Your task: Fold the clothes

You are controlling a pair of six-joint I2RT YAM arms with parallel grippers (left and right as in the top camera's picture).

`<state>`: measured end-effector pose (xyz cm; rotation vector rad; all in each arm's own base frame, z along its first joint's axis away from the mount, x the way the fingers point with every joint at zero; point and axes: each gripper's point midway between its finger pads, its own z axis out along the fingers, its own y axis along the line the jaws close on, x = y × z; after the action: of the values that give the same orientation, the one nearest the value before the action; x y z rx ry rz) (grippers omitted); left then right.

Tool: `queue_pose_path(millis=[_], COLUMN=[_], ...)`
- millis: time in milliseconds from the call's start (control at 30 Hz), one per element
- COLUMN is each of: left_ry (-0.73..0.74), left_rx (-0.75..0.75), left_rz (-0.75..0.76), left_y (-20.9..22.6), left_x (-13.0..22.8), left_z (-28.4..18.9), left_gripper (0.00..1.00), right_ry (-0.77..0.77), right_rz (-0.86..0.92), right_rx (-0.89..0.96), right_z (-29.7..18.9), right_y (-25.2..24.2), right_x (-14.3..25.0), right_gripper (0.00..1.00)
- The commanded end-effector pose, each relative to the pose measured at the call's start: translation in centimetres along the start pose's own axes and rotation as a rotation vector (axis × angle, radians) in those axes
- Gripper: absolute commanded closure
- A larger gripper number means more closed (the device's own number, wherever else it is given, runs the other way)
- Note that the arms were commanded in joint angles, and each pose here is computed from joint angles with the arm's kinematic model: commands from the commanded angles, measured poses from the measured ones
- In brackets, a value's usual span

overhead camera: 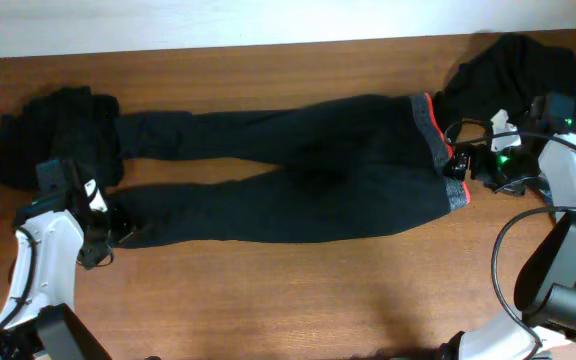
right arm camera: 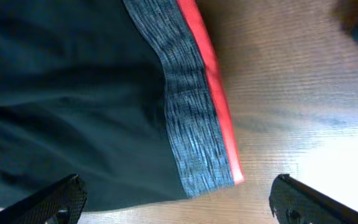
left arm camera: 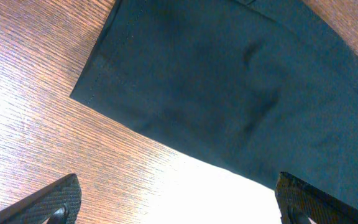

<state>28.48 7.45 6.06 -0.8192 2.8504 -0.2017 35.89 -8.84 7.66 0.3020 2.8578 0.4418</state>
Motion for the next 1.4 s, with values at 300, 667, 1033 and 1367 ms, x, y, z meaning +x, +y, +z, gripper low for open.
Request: queue_pose_path(millis=[300,667,1033,1367], left_ry=[-0.158,-0.128,-0.091,-0.011], left_rx=[0.061,0.025,0.032,0.247], left_rz=[0.105,0.007,-0.026,-0.027], left_y=[-1.1,2.9,3.6,0.0], left_x=[-3.8,-2.2,-2.4,-1.0], left_z=[-0.5,2.7,7.3,7.7], left_gripper=[0.01,0.01,0.00,0.36], right_ry=[-0.041,-0.058,-0.061,-0.061], right_rz=[-0.101,-0.106,-0.107,-0.107], right_rx=[-0.054,-0.071,-0.074,-0.073], right_z=[2.9,3.0,3.0,3.0], right_y=[0.4,0.6,0.7,0.7], right_x=[1.2,0.9,0.8,0.8], right_gripper=[0.00,0.01,0.01,0.01])
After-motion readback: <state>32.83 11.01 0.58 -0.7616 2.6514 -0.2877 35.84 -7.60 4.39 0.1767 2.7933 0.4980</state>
